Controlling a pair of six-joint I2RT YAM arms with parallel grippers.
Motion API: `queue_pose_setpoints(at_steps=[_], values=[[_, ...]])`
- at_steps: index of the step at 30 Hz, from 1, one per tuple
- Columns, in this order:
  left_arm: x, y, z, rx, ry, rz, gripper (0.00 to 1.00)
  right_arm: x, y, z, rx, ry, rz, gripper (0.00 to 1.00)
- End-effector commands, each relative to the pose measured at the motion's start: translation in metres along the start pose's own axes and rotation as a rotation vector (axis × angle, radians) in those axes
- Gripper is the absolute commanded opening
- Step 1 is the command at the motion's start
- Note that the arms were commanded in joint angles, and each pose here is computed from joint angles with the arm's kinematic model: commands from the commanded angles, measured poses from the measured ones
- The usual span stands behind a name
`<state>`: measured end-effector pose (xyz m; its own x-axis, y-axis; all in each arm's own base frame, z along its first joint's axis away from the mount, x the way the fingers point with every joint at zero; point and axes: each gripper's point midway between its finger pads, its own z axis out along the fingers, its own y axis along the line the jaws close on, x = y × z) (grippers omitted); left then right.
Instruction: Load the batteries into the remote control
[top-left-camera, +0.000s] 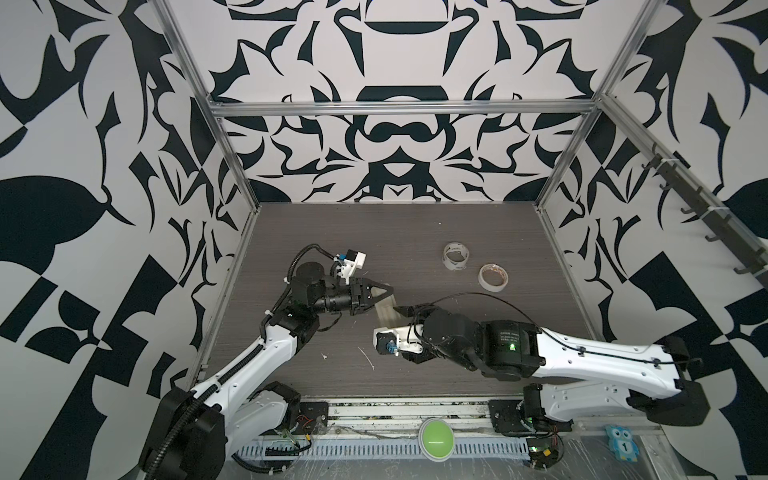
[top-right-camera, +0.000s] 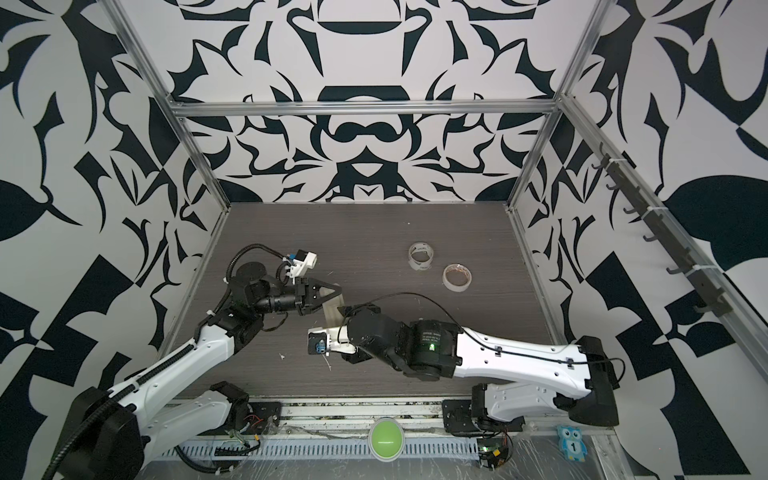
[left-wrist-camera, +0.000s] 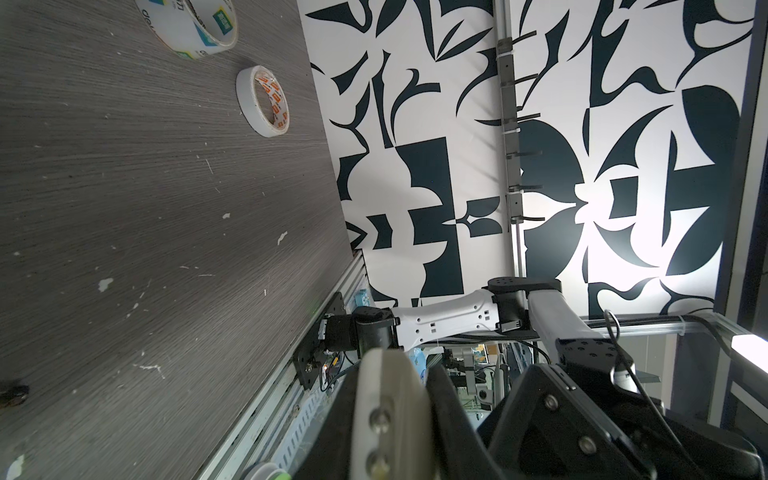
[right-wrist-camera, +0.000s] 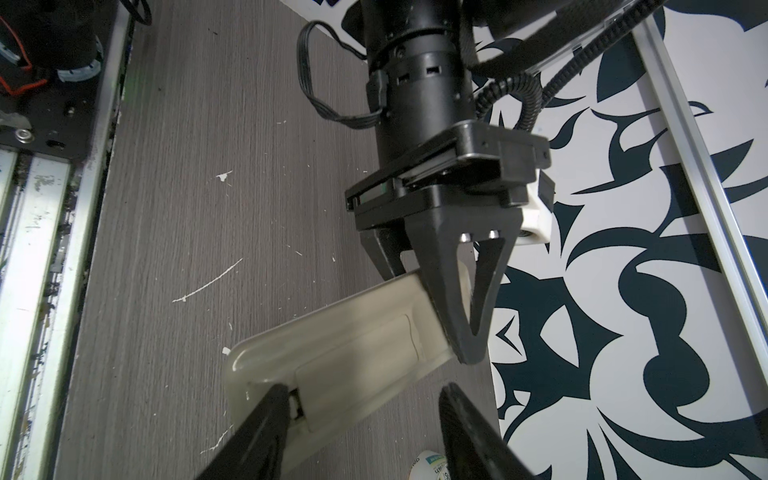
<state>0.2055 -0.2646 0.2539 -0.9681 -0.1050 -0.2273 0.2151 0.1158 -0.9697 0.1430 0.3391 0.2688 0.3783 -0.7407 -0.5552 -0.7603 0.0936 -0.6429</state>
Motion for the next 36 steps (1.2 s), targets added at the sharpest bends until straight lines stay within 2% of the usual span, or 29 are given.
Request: queue_pose_setpoints(at_steps=[1,36], values=[[0.006,-0.021,0.000,0.056,0.049,0.030,0.00,-0.005,-0.018,-0.005,0.080,-0.023,0.019,0.61],[0.005,-0.019,0.000,0.054,0.045,0.024,0.00,-0.014,-0.021,-0.016,0.124,-0.083,0.003,0.59]])
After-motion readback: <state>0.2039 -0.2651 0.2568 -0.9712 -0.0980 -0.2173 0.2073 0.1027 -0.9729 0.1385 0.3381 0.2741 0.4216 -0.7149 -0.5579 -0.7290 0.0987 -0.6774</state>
